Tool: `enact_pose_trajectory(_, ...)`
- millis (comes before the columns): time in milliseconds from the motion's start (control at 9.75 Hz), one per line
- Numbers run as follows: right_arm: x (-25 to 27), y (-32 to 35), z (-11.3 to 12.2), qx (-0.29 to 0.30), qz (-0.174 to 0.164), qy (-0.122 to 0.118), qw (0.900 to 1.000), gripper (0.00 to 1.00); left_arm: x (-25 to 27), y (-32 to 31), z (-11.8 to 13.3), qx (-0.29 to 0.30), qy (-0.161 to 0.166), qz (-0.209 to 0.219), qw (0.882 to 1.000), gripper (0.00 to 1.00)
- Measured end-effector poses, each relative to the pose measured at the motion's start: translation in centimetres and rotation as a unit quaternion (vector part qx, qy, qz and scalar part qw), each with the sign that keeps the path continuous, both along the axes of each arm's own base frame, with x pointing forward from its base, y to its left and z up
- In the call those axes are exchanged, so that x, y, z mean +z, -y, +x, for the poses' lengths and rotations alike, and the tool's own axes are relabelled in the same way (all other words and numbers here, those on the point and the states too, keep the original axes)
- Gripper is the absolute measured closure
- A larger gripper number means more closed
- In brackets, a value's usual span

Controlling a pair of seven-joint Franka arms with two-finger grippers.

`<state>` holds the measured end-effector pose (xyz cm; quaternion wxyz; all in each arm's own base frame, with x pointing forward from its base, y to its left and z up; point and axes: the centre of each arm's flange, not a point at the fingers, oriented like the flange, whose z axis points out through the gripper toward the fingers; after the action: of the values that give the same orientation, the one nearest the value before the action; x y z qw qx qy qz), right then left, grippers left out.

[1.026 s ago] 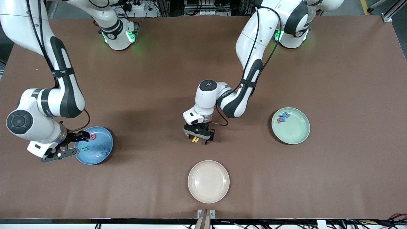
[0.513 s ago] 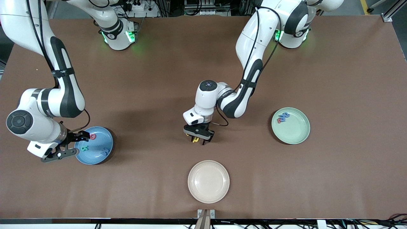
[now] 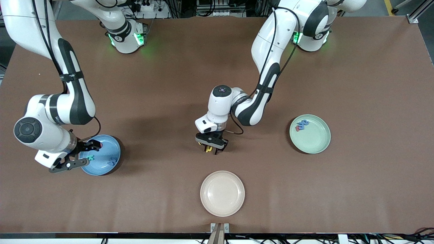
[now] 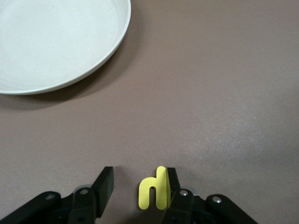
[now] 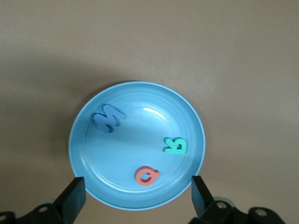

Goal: Sort uppercase to blue plate, lowercase to green plate
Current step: 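Lower the left gripper onto the yellow d and grasp it, then lift the d with the left gripper while the right gripper reaches the H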

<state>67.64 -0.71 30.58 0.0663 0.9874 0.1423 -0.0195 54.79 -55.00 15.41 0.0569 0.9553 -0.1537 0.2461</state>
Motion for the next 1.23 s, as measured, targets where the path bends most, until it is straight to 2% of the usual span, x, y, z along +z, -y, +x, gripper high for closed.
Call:
enact_pose_trajectory(205,-0.1,-0.4,0.0,0.002,0.0,-0.002,1.0,0.0,0.0,0.0,0.0,0.0,0.0,0.0,1.0,0.55)
enact_pose_trajectory(513,-0.3,-1.8,-0.3,0.008,0.0,-0.012,1.0,0.0,0.1,0.4,-0.3,0.01,-0.004,-0.01,1.0,0.52)
enact_pose_trajectory(924,0.0,-2.3,-0.1,0.006,0.0,-0.009,1.0,0.0,0.1,0.7,-0.6,0.016,-0.008,-0.015,1.0,0.54)
enact_pose_trajectory(1129,0.4,-2.3,0.0,0.006,0.0,-0.006,1.0,0.0,0.2,0.5,-0.5,0.017,-0.009,-0.011,1.0,0.62)
enact_pose_trajectory(1231,0.4,-2.3,0.1,0.006,0.0,-0.005,1.0,0.0,0.3,0.4,-0.4,0.019,-0.009,-0.009,1.0,0.74)
